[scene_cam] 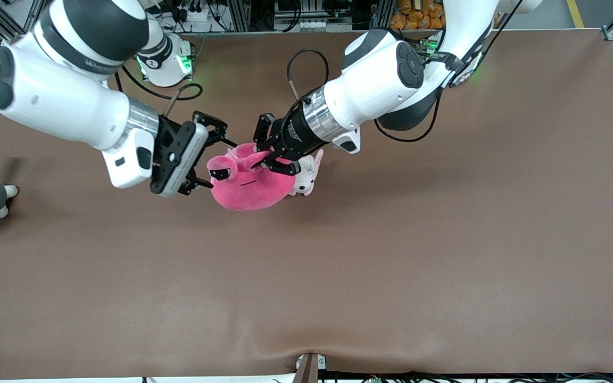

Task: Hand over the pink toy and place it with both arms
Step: 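Grasp the plush snout with the right gripper beside the left gripper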

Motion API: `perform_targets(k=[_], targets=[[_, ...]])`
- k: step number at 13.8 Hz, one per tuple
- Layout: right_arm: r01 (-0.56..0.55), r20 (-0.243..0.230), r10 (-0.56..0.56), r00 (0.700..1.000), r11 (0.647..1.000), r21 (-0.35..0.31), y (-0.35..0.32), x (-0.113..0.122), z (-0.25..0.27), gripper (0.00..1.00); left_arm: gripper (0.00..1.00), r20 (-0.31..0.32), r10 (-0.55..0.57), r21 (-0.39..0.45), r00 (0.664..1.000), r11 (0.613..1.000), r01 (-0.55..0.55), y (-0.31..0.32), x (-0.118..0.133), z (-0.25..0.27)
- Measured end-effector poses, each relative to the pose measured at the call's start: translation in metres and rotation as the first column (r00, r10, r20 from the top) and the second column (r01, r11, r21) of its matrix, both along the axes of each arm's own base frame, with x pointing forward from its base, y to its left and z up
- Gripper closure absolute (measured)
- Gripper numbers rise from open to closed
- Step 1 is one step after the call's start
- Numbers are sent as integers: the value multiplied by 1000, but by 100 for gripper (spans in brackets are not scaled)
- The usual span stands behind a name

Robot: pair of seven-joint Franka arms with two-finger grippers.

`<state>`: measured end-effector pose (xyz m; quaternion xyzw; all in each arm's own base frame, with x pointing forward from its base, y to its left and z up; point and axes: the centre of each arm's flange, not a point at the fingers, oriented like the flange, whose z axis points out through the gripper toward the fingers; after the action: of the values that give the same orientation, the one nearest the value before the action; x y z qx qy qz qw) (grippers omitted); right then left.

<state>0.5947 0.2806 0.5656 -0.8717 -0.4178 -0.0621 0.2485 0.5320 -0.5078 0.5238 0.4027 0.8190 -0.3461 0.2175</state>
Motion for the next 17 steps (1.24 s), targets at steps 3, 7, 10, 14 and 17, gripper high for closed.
perform_targets(k=[3,7,10,14,17], targets=[[-9,-33,9,999,1000,-13,2,-3,-14,0,89,-1,3,1,1000,1000,-3,1,1,-1],[-17,-27,16,1000,999,-28,1,-3,-15,20,89,-5,4,4,1000,1000,-4,1,3,-5],[-16,-22,15,1000,999,-30,0,-3,-14,52,89,-6,5,5,1000,1000,-4,1,3,-6],[-15,-17,14,1000,999,-29,-1,-3,-12,85,89,-5,5,5,1000,1000,-5,2,4,-6],[-13,-11,12,1000,1000,-27,-2,-3,-9,85,86,25,-6,28,1000,1000,5,2,4,-5]])
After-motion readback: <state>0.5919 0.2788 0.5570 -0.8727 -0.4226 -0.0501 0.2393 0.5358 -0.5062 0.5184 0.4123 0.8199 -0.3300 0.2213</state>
